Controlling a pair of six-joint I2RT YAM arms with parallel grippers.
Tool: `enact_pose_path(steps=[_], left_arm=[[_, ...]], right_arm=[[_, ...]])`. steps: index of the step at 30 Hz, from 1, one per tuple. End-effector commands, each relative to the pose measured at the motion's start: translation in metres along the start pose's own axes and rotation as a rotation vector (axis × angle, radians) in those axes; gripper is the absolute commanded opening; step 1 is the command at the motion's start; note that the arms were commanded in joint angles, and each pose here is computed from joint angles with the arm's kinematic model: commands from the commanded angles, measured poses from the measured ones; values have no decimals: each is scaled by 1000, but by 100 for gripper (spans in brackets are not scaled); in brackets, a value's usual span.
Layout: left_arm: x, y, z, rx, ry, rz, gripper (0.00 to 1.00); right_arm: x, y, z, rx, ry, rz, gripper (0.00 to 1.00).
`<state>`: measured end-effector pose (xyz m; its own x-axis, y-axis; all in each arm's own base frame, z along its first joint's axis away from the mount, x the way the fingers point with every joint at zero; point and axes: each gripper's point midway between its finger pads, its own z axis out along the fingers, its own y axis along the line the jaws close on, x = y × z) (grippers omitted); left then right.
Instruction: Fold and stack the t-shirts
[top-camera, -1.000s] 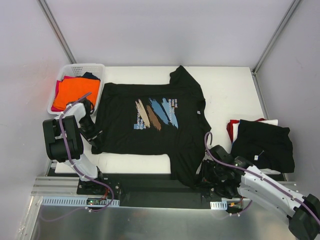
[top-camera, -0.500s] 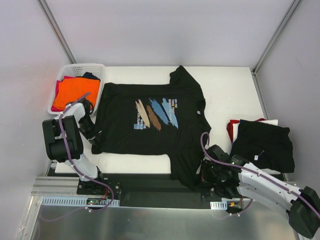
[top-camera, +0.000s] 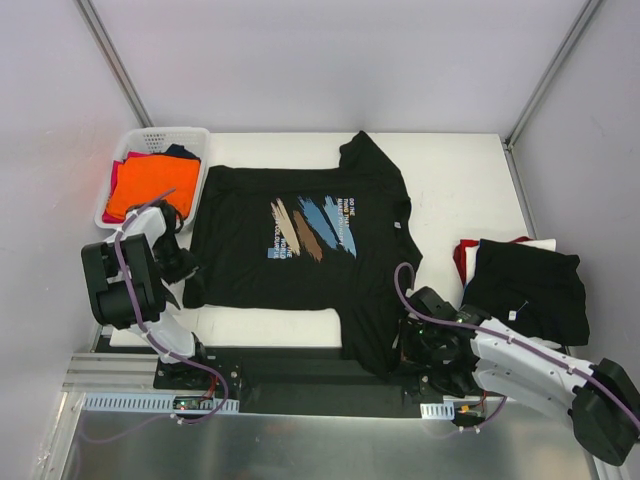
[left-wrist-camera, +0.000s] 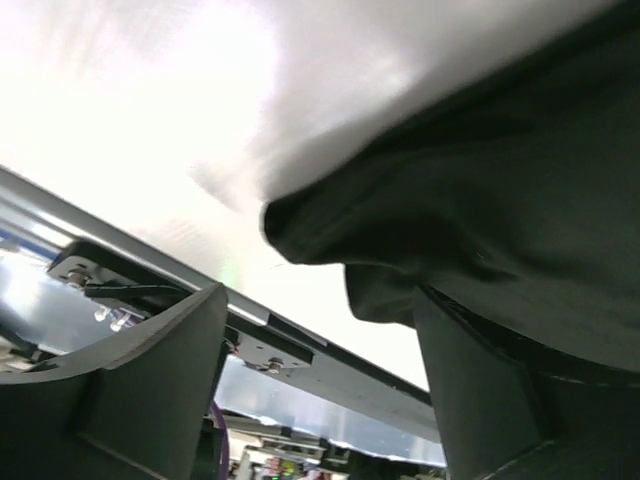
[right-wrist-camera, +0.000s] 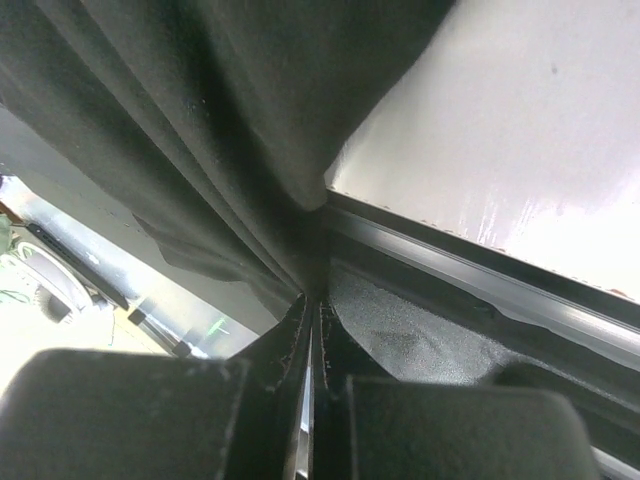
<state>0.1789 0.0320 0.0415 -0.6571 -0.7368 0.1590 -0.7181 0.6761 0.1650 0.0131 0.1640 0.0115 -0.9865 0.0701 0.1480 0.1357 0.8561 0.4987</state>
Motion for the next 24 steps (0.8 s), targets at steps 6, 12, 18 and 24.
enact_pose_path(steps=[6, 12, 18, 24], left_arm=[[-24, 17, 9, -104, 1, -53, 47], [-23, 15, 18, -101, 25, -36, 47], [-18, 5, 26, -48, 69, -4, 50], [-15, 4, 33, -50, 96, 1, 41]], right_arm=[[-7, -5, -2, 65, -22, -39, 1], [-8, -6, -4, 67, -38, -24, 1], [-14, 3, -5, 54, -54, -9, 1], [-13, 7, -10, 53, -51, -11, 1]])
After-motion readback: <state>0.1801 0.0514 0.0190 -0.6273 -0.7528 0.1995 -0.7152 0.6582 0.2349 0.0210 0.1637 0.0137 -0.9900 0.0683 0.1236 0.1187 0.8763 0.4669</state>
